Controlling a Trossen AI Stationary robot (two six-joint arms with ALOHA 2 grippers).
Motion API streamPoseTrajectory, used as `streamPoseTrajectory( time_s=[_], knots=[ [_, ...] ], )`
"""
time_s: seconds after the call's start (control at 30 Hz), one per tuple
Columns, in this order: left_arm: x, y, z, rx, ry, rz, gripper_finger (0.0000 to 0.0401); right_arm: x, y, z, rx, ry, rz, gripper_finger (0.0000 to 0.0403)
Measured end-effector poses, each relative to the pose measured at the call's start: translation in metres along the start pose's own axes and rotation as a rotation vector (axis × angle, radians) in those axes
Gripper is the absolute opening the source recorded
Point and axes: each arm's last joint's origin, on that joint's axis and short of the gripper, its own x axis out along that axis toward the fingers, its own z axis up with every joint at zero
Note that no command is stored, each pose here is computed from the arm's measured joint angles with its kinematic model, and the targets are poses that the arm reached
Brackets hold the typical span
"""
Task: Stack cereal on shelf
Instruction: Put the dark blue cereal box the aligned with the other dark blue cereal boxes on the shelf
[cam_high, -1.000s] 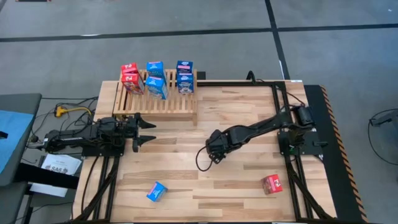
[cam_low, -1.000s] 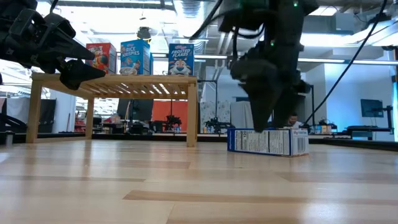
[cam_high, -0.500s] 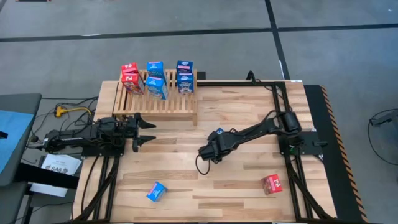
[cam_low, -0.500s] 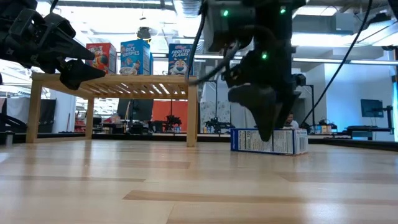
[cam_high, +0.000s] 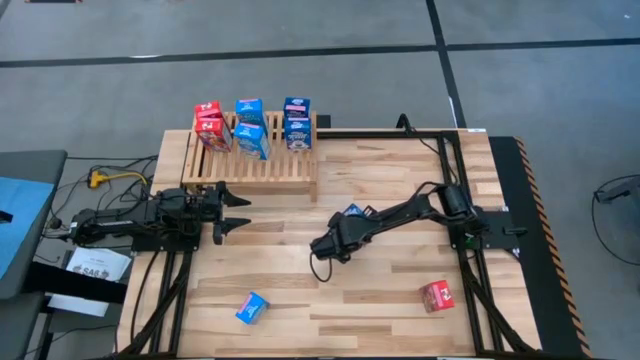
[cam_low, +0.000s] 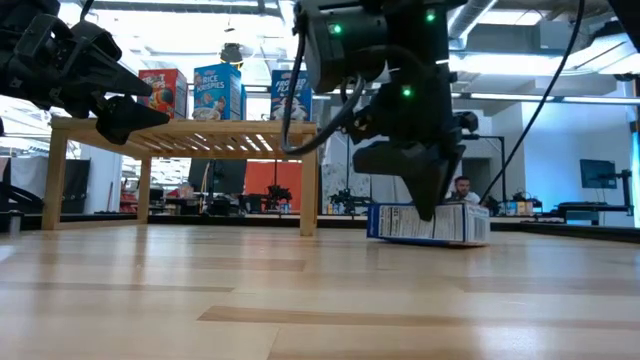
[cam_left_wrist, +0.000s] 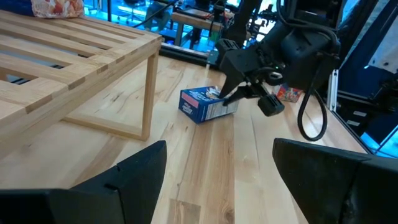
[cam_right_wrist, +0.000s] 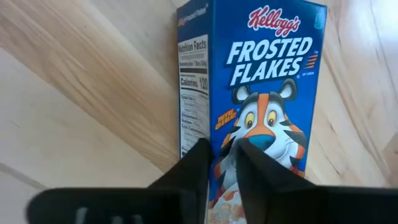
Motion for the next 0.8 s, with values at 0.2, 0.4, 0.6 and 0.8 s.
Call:
streamPoseTrajectory(
  time_s=[0.2,0.4,0.6,0.8],
  knots=[
    [0.0,0.0,0.0,0.0,0.0,0.0,0.0283,-0.009,-0.006,-0.001,0.011,-0.015,0.0,0.0058],
    [0.0,0.0,0.0,0.0,0.0,0.0,0.0283,-0.025,-0.013,-0.004,0.017,-0.055,0.013,0.0026],
    [0.0,0.0,0.0,0.0,0.0,0.0,0.0283,-0.045,-0.025,-0.006,0.028,-0.122,0.024,0.0006],
    [0.0,0.0,0.0,0.0,0.0,0.0,0.0283,-0.069,-0.038,-0.008,0.031,-0.177,0.096,0.0005]
  ],
)
